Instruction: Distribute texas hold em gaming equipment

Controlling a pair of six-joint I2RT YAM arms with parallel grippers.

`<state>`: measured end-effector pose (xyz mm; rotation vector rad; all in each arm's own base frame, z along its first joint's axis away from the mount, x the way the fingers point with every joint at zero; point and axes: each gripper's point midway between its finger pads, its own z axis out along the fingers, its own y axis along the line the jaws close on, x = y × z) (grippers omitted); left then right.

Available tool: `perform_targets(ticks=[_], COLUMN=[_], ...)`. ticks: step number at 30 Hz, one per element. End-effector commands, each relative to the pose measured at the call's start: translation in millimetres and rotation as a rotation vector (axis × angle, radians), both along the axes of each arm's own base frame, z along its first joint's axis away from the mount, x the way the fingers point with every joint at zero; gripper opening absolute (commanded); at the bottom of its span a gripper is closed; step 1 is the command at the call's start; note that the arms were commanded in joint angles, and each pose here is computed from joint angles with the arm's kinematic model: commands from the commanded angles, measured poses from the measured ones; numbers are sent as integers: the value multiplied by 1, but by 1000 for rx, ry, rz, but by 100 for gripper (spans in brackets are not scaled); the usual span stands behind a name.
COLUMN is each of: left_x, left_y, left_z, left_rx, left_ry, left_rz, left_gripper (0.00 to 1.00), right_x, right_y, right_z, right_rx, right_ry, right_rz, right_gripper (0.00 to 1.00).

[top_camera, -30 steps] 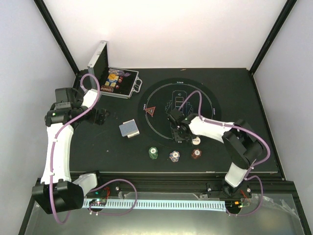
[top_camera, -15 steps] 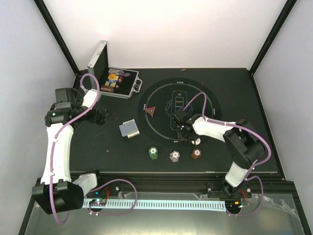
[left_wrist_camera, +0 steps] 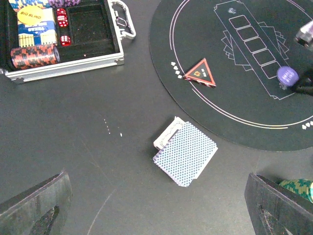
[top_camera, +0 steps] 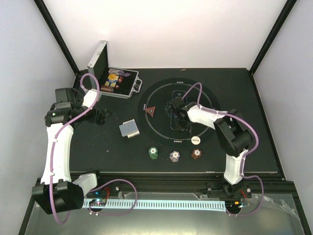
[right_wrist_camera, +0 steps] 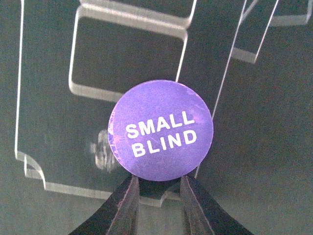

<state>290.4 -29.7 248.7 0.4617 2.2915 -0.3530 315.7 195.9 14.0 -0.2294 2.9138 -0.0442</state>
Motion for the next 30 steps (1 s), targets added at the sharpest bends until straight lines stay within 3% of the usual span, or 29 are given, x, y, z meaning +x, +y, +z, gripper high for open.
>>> perform_targets(ticks=[1,13,30], left_x=[-2,-3,-3], left_y=[-4,-2,-4], left_z=[15,8,8], left_rx=[-27,2,0], left_ry=[-29,-1,18], left_rz=[-12,-37,-61], left_gripper=[99,99,99], right_x=[54,152,225], right_y=[-15,-4,3], right_z=[-8,-2,-2], right_rx=[-74,-73,-14], right_ry=[-87,-123,-140], right_rz=[-55,-98,-106], right_gripper=[24,23,26])
